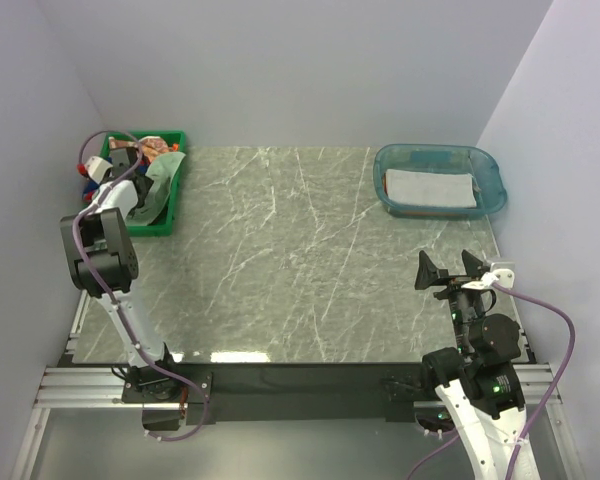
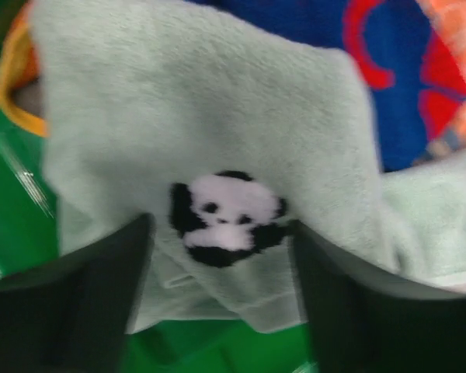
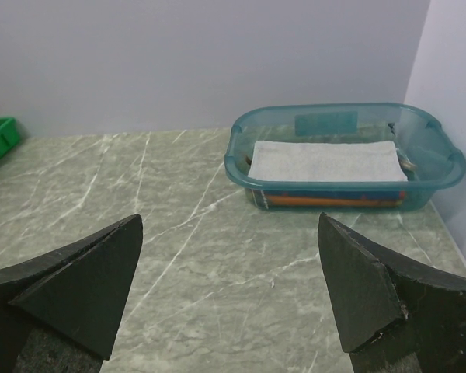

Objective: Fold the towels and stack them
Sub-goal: Grab crumpled towel, then move the towel to the center of the board, then flatten out the crumpled towel

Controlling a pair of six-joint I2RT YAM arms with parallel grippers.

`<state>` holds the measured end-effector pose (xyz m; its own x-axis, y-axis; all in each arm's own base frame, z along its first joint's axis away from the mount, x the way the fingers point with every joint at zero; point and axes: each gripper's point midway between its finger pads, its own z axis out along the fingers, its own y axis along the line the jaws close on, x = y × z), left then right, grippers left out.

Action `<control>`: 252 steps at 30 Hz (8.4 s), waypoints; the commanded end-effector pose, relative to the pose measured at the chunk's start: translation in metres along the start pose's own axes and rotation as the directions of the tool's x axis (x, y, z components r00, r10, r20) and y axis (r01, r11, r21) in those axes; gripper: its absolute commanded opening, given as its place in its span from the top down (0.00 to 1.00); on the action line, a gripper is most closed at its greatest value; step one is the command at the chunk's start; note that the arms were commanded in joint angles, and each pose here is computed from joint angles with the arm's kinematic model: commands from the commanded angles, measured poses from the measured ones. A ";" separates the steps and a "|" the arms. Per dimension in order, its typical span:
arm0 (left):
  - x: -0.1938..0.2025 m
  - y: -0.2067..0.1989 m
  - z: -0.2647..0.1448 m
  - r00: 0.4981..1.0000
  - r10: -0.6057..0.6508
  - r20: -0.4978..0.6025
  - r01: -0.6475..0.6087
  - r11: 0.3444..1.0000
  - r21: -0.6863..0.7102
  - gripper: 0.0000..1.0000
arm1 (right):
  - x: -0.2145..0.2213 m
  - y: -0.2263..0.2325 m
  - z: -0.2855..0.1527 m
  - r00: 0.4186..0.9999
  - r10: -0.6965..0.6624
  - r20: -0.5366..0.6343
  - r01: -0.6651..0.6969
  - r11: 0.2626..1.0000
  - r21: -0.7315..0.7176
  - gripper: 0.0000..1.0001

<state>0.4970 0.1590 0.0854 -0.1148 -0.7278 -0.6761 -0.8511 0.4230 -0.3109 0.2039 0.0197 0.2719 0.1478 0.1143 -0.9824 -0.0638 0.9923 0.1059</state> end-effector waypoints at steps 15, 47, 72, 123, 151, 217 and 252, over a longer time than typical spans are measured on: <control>-0.036 0.007 -0.017 0.999 -0.043 0.032 0.042 0.998 0.042 0.78 | -0.065 -0.002 -0.051 0.945 0.088 0.316 -0.072 0.995 -0.062 0.00; -0.116 -0.246 -0.403 0.980 0.032 0.195 -0.190 0.419 0.888 0.99 | -0.081 0.004 -0.057 0.936 0.089 0.341 -0.059 0.994 -0.097 0.00; 0.232 0.123 -0.382 0.814 0.350 -0.463 0.188 0.596 0.781 0.08 | 0.026 0.139 0.032 0.830 0.145 -0.538 -0.398 0.830 -0.392 0.00; 0.291 -0.109 -0.131 0.534 0.837 -0.116 -0.698 0.514 0.498 0.39 | 0.183 0.181 0.036 0.702 0.022 -0.712 -0.362 0.871 -0.330 0.17; 0.199 -0.130 -0.320 0.571 0.809 0.142 -0.717 0.406 0.567 0.99 | 0.149 0.179 0.055 0.763 0.078 -0.642 -0.350 0.885 -0.308 0.19; 0.352 0.026 -0.277 0.570 0.749 -0.338 -0.400 0.612 0.683 0.71 | 0.264 0.150 0.074 0.491 0.344 -0.800 -0.364 0.916 0.170 0.62; 0.290 -0.060 -0.267 0.581 0.788 -0.206 -0.468 0.530 0.707 0.30 | 0.224 0.137 0.160 0.519 0.258 -0.815 -0.012 0.955 0.295 0.18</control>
<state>0.3804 -0.2158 0.0808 -0.7963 -0.3107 -0.5191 -0.1341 0.9273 -0.3493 0.3828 0.1965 0.0854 -0.7567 0.2413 -0.6077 0.1439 0.9681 0.2053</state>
